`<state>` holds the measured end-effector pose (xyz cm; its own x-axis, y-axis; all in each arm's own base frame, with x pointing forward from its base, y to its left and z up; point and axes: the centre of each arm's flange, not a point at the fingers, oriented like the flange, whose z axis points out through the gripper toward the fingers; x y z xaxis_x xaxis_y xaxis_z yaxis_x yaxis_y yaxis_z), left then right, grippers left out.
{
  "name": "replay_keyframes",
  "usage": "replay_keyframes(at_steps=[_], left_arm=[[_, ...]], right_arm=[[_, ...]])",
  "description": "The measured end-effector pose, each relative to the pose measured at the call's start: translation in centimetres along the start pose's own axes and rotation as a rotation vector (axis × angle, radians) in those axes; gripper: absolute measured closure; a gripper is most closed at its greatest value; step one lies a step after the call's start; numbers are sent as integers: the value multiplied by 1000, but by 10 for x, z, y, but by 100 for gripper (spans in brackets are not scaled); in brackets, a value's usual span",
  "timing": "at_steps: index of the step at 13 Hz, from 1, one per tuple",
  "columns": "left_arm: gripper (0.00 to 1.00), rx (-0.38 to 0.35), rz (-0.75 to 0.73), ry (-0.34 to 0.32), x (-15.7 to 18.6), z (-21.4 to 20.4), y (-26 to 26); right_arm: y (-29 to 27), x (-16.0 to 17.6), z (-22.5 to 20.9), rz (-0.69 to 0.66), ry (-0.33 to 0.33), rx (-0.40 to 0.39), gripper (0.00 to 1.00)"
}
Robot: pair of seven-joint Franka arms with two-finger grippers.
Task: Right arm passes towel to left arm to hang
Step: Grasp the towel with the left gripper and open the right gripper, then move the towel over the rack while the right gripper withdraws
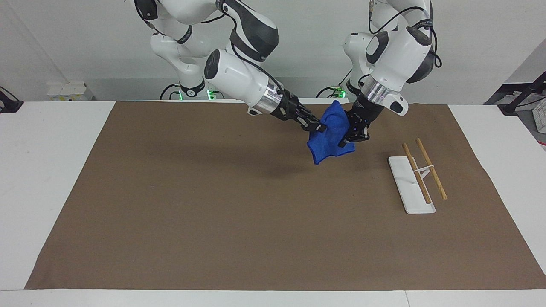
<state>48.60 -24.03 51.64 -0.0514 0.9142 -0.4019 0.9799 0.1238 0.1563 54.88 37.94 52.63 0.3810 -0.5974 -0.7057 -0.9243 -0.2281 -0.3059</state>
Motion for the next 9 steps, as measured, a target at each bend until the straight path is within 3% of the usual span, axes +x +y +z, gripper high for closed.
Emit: replay_keyframes(at_steps=[3,6,7,9], left_arm=[[97,-3,0,0,3,-1,2],[97,-30,89,14,35,-11,22],[97,-41,119,25,56,-16,32],[97,-50,145,51,100,-21,45]], right_arm=[[0,-2,-4,-160,125,-23,42],[8,13,-10,-467,296,-153,5],[12,28,-17,-568,366,-237,0],[16,62,-47,-752,464,-427,0]])
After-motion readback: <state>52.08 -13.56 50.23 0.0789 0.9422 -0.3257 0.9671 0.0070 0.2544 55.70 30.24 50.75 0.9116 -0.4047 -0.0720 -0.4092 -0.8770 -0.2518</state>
